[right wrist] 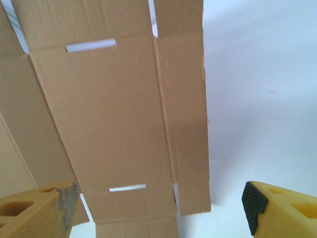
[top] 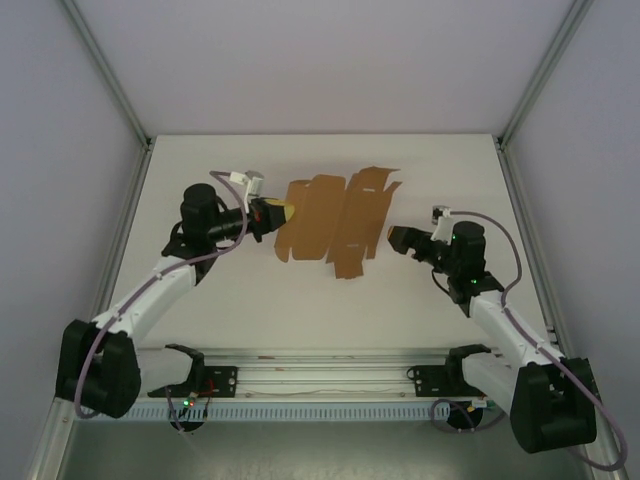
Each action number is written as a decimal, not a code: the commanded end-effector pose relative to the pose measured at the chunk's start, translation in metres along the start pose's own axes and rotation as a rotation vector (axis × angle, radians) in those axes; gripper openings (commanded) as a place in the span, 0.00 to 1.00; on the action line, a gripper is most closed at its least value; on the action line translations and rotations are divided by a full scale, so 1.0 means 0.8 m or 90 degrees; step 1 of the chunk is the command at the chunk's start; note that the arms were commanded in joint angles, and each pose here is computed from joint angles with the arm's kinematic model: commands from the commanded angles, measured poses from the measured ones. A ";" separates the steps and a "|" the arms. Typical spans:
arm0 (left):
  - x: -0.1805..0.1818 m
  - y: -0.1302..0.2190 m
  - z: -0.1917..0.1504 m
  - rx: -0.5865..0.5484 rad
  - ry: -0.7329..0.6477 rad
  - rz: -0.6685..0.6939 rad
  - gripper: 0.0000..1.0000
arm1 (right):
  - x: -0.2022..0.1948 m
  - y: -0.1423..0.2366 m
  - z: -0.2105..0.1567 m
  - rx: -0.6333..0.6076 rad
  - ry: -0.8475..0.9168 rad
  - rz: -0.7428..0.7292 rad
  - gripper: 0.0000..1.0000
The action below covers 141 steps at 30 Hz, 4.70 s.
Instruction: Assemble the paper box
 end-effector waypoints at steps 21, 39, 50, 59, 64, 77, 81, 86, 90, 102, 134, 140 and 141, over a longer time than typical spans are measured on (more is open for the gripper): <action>-0.082 0.053 0.090 -0.140 -0.135 -0.047 0.00 | 0.094 0.018 0.041 0.030 0.180 0.232 0.47; 0.037 0.068 -0.006 -0.028 0.105 0.442 1.00 | 0.040 -0.006 0.008 0.146 0.154 0.059 0.00; 0.059 0.061 -0.038 0.065 0.137 0.495 1.00 | -0.010 -0.052 0.000 0.232 0.330 -0.241 0.00; 0.063 0.033 -0.048 0.121 0.173 0.401 1.00 | 0.013 -0.094 0.014 0.301 0.654 -0.407 0.06; 0.073 0.025 -0.060 0.148 0.198 0.399 1.00 | 0.031 -0.127 0.013 0.272 0.832 -0.456 0.06; 0.108 -0.001 -0.087 0.206 0.213 0.410 1.00 | 0.067 -0.167 -0.040 0.129 1.117 -0.464 0.00; 0.123 -0.008 -0.097 0.226 0.218 0.428 1.00 | 0.072 -0.165 -0.045 0.094 1.139 -0.456 0.00; 0.125 -0.016 -0.099 0.224 0.210 0.404 1.00 | 0.075 -0.161 -0.049 0.098 1.146 -0.452 0.00; 0.112 -0.028 -0.093 0.209 0.189 0.332 1.00 | 0.074 -0.163 -0.056 0.107 1.155 -0.454 0.00; 0.121 -0.073 -0.115 0.333 0.104 0.365 1.00 | 0.089 -0.170 -0.059 0.089 1.101 -0.405 0.00; 0.118 0.007 -0.136 0.251 0.147 0.474 1.00 | 0.094 -0.124 -0.055 0.065 0.963 -0.291 0.00; 0.124 0.010 -0.153 0.294 0.141 0.492 1.00 | 0.095 -0.120 -0.056 0.072 0.952 -0.279 0.00; 0.126 0.013 -0.154 0.299 0.140 0.510 1.00 | 0.095 -0.120 -0.056 0.075 0.952 -0.279 0.00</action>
Point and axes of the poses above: each hand's point on the last joint's axis, 136 mm out from that joint toward the fingers, its own y axis back along the fingers, its own x axis along the line the jaws close on, z = x × y, the point moved 7 cm from there along y, back along the fingers, and after that the axes turned 13 degrees about -y, right-handed, at the moved point
